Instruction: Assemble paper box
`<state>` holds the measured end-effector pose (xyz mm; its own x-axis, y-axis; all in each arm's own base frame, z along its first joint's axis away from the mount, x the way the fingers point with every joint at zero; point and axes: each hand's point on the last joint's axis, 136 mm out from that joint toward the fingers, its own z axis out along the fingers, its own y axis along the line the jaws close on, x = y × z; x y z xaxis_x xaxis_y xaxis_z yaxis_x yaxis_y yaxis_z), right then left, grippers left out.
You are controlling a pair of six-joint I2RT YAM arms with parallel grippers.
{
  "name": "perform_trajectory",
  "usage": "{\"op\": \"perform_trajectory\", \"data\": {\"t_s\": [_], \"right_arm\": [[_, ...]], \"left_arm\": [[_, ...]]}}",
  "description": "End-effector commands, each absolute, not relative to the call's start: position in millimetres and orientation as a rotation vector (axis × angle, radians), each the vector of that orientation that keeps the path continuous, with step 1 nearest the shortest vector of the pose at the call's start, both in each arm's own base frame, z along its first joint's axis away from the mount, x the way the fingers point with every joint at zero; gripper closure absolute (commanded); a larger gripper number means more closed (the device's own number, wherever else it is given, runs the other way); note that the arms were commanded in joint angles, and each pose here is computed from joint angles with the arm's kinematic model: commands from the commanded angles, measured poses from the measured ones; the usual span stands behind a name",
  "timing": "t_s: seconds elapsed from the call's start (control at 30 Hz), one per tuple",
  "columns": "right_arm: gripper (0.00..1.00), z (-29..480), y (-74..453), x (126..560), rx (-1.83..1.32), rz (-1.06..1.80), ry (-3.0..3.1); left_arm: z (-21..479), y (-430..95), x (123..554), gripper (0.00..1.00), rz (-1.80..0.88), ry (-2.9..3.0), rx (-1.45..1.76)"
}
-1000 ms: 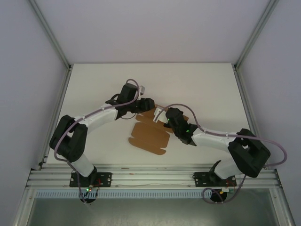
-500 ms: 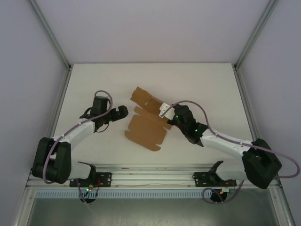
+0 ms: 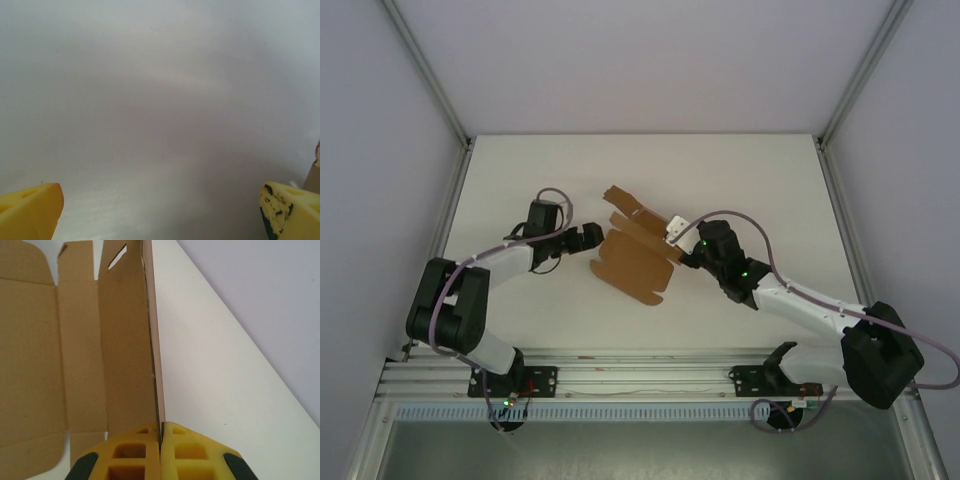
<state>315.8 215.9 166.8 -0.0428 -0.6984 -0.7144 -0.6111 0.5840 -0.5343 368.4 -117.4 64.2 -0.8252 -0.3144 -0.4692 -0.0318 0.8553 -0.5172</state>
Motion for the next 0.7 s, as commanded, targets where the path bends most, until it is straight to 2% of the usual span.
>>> {"op": "perform_trajectory", "data": {"t_s": [0.0,0.13,0.27,0.47,0.67], "right_arm": [[1.0,186.6,220.1,318.4,-1.041,-0.067,1.698],[1.0,189.3,213.8,319.4,-1.041,-0.111,1.698],[1.0,189.5,212.7,318.2,-1.046,-0.103,1.703],[1.0,196.9,220.4,315.4,-1.047,-0.044,1.684],[1.0,197.3,222.8,316.4,-1.036,-0.026,1.681]], "left_arm": [[73.9,-101.9,385.5,0.01,-0.515,2.449,-0.224],[76.4,-79.6,377.3,0.0,-0.347,2.483,-0.23],[81.0,-76.1,373.5,0.0,-0.341,2.443,-0.231],[83.2,-116.5,381.4,0.0,-0.623,2.421,-0.116],[107.8,-156.5,375.1,0.01,-0.935,2.29,0.048]]}}
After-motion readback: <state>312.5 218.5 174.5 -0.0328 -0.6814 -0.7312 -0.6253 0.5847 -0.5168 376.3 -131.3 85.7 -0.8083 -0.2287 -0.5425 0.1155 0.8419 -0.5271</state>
